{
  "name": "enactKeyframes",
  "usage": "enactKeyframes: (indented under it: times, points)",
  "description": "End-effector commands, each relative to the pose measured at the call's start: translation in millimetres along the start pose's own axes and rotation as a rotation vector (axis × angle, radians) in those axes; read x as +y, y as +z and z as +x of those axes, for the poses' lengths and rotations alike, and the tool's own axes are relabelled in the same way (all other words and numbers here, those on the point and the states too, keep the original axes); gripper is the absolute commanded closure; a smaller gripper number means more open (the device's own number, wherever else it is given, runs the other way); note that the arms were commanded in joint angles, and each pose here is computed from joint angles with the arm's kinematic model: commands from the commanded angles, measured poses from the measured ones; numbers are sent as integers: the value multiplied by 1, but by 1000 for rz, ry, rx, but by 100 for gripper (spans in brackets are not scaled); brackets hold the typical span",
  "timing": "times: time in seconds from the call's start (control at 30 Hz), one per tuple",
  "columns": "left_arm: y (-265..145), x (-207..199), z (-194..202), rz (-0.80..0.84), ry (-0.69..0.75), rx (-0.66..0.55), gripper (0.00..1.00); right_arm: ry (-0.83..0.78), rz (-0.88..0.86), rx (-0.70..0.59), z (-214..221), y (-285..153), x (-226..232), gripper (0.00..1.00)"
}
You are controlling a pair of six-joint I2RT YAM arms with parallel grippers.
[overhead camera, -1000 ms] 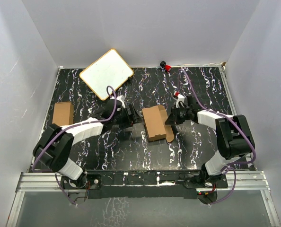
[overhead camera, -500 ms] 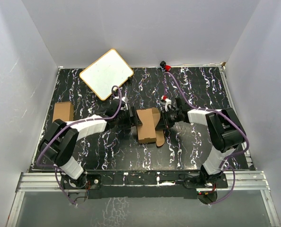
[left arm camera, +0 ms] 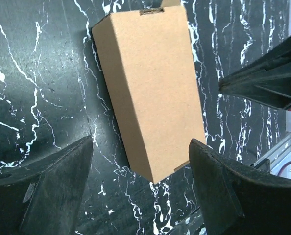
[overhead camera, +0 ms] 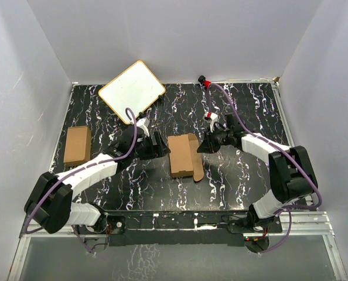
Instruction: Fold the paper box
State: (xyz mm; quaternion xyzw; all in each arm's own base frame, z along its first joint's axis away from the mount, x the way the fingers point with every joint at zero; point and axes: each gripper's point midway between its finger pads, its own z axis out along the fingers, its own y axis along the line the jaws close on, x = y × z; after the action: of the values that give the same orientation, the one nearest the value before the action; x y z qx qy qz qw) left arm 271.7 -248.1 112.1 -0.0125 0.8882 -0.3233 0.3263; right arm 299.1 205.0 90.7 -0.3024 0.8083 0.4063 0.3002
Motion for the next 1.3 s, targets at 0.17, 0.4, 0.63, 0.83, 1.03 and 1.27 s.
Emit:
enactKeyframes:
  times: [0.17,0.4,0.63,0.83,1.03,1.27]
  points:
    - [31,-4,10,-3,9,135,24,-27,-82,78,22,16,9,92]
    - [62,12,28,-99,62,288,24,43,-177,154,38,44,28,92]
    - [60,47,44,-252,130,377,24,41,-234,224,51,63,43,91]
    - [58,64,56,-310,169,444,25,-47,-167,218,34,41,23,86]
    - [59,64,57,-301,178,448,25,-342,-218,144,22,-2,43,71]
    - [57,57,48,-282,189,423,25,-988,-309,-64,46,-26,83,26]
